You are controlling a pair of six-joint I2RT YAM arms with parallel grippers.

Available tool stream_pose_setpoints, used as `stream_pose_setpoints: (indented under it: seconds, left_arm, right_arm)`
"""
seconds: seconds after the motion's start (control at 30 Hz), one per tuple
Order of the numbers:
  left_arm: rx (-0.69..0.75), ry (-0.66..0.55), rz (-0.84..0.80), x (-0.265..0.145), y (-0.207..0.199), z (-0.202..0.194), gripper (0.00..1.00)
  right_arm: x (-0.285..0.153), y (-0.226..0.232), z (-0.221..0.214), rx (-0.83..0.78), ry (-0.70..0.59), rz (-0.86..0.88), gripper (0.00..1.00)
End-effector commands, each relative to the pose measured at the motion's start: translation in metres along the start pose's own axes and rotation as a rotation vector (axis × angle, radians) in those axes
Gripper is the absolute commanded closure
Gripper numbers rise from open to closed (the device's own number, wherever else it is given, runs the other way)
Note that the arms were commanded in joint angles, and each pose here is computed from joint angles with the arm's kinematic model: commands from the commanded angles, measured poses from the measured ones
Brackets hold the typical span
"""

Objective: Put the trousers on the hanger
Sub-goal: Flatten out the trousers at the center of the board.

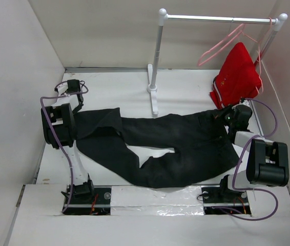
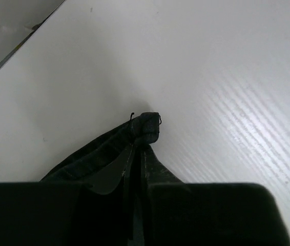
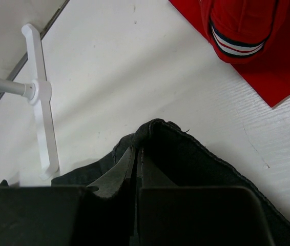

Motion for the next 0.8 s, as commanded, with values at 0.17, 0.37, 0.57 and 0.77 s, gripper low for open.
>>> stream_pose_setpoints:
  seconds: [0.17,0.37,0.57,0.77]
  left_arm:
    - [-0.084,-0.141,-0.128,-0.038,-0.031,0.091,1.00]
    - [-0.118,-0.259,-0.134,-0.058,-0.047,0.157,1.00]
    - [-0.125,-0.311,-0.099,-0.040,-0.045,0.189,1.00]
    - [-0.078,-0.305,-0.087,-0.010,-0.049,0.190,1.00]
  right_arm:
    - [-0.001,0.012,0.021,-0.058,-0.078,0.048,1.00]
    - [0.000,0.003,0.040,-0.043,-0.121,0.023,1.00]
    - [0.007,0.002,0.061,-0.039,-0.183,-0.012,1.00]
    - [0.024,-0.016,0.064,-0.008,-0.187,-0.073,1.00]
Point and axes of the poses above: each gripper's point midway between its finger pads, its own x axis out along the fingers, its own y axis along the line the jaws close on, z = x × y, the point moved 4 cm from there along -x, back along the fingers, and after that the axes turned 3 degrees about x, right-handed, at the moved point
